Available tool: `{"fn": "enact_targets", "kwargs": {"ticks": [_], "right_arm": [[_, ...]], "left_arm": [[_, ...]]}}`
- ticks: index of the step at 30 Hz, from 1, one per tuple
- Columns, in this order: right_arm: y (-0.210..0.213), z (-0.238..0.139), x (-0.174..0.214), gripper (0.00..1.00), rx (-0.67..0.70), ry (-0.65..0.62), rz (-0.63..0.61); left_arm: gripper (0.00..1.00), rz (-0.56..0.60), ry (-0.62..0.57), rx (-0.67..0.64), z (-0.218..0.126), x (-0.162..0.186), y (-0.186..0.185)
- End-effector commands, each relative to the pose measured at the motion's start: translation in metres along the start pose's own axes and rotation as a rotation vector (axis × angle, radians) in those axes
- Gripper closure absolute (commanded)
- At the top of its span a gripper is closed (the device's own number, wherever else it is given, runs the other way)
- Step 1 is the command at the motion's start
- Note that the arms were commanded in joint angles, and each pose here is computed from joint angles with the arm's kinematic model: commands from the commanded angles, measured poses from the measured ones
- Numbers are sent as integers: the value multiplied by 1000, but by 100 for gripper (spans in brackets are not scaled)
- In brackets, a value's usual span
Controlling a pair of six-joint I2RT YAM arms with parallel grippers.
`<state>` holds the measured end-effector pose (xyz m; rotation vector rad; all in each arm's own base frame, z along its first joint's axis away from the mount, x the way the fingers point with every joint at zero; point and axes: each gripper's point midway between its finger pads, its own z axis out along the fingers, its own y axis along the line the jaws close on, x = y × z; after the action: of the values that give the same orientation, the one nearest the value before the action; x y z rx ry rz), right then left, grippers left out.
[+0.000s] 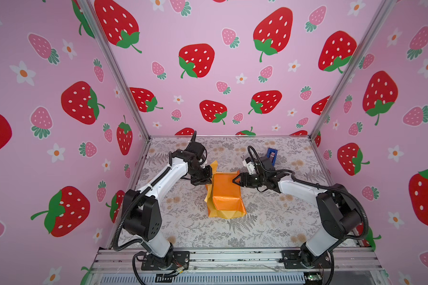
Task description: Wrap the gift box in paper
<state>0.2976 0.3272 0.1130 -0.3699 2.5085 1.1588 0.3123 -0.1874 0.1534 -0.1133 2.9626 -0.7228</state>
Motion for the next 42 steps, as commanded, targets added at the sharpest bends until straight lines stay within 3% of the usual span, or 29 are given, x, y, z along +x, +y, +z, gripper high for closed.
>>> {"fn": "enact_targets", "kwargs": {"ticks": [1, 14, 28, 34, 42], "right_arm": [[-9, 8, 4, 44, 26, 38, 2], [-13, 18, 16, 55, 32, 79, 1], [-9, 21, 17, 56, 31, 82, 1], [-13, 21, 19, 44, 75, 91, -15], [-14, 27, 29, 37, 170, 133, -92]], "left_arm": [[95, 17, -27, 13, -14, -6, -5], [96, 21, -17, 177, -21, -9, -40], [95, 57, 70, 164, 6, 8, -57], [96, 82, 66, 52, 3, 9, -38], [95, 76, 27, 42, -12, 6, -34]]}}
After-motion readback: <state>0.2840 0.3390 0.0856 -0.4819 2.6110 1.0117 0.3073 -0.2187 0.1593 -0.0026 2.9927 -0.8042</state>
